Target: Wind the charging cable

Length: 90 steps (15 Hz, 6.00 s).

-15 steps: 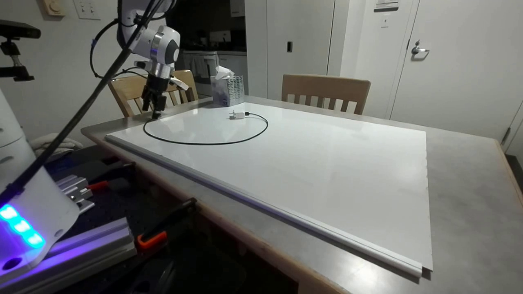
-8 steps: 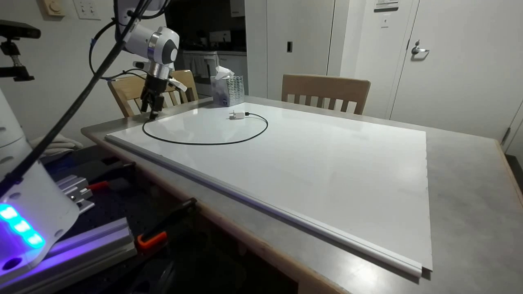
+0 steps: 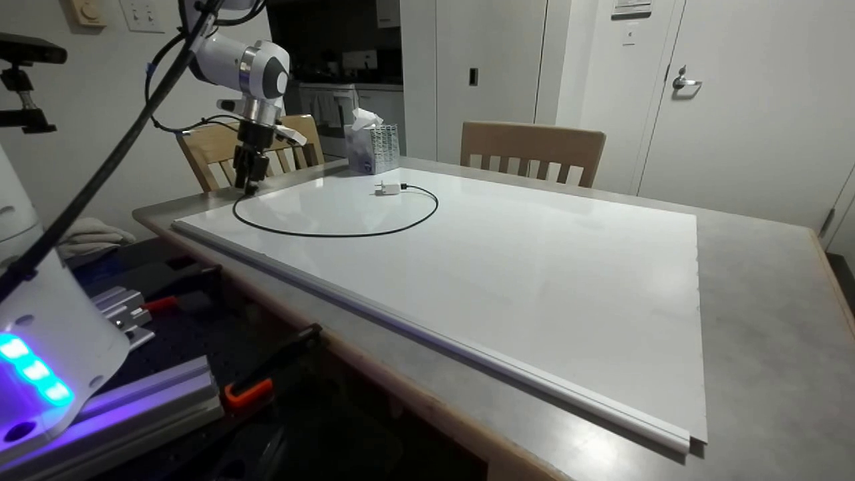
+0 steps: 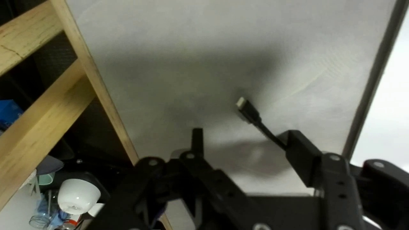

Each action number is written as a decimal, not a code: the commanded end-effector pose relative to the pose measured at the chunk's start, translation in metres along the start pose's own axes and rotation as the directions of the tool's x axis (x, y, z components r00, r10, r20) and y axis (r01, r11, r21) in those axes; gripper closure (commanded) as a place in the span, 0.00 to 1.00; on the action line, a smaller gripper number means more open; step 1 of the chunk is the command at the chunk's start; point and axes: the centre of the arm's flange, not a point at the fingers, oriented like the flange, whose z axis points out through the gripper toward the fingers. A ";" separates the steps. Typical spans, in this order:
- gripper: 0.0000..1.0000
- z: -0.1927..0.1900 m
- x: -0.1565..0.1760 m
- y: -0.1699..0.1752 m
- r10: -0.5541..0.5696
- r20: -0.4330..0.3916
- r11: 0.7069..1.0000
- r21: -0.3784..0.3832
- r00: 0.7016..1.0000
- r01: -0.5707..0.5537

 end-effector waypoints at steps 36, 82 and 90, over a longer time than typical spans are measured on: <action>0.99 -0.060 -0.037 -0.036 0.206 0.387 0.945 0.160 0.899 -0.285; 0.99 -0.064 0.000 -0.142 0.598 0.529 0.656 0.108 0.602 -0.747; 0.97 -0.075 -0.018 -0.179 0.678 0.547 0.553 0.061 0.491 -0.831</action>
